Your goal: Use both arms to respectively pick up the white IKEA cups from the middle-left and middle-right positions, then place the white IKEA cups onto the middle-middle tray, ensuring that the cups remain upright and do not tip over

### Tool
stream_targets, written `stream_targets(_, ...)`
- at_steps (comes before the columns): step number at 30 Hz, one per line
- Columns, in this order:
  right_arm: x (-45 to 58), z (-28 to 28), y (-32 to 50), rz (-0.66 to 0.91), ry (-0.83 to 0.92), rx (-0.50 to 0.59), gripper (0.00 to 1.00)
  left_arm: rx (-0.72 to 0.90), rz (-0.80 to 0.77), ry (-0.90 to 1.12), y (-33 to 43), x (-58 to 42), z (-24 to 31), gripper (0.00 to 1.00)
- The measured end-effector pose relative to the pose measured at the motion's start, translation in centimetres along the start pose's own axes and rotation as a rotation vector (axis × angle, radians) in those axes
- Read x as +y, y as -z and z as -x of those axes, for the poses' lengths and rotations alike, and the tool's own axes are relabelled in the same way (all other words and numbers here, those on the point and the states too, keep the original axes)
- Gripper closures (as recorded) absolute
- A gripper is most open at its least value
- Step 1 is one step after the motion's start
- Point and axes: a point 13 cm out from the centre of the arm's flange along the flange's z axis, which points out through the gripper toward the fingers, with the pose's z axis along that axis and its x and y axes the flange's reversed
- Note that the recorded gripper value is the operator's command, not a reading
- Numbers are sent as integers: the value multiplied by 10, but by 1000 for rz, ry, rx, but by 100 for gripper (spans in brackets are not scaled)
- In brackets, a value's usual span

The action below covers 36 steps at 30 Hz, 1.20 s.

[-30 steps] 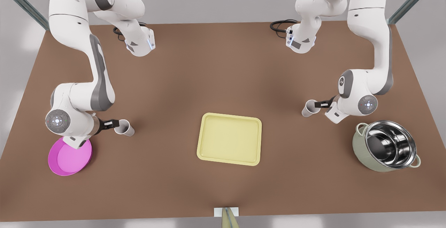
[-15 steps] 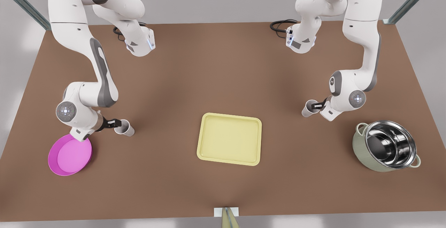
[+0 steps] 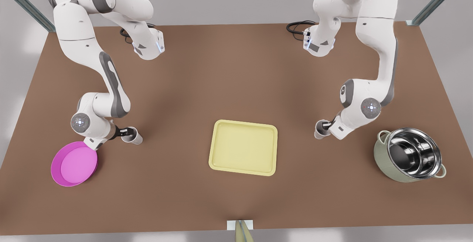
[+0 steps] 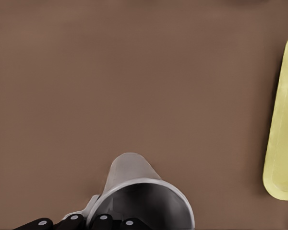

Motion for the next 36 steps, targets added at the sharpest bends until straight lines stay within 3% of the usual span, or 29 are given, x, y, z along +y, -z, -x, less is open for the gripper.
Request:
stream_targets(2, 0, 1, -4, 0, 1, -1, 16, -50, -42, -54, 9, -70, 46, 79)
stream_targets(5, 4, 3, -10, 1, 9, -3, 56, -85, -74, -74, -9, -145, 92, 79)
stream_targets(8, 8, 5, -12, 7, 17, -5, 79, -67, -74, -67, -31, -206, 83, 79)
stream_targets(13, 11, 12, -2, 5, 30, -24, 79, -15, -74, 41, -60, -232, 64, 79)
stream_targets(17, 64, 48, 39, 20, 118, -103, 79, 8, -81, 122, -84, -244, 56, 79)
stream_targets(18, 95, 57, 50, 34, 166, -124, 79, 9, -83, 141, -86, -245, 56, 64)
stream_targets(19, 131, 66, 61, 50, 219, -147, 79, 9, -86, 161, -86, -246, 56, 0)
stream_targets(22, 235, 83, 84, 84, 358, -197, 79, 9, -109, 213, -85, -248, 59, 0)
stream_targets(28, 398, 95, 87, 203, 447, -231, 79, -14, -139, 284, -38, -240, 69, 0)
stream_targets(32, 468, 98, 74, 256, 445, -229, 79, -118, -77, 325, 132, -192, 88, 0)
stream_targets(36, 484, 95, 44, 274, 400, -182, 79, -2, 83, 431, 221, -44, 45, 0)
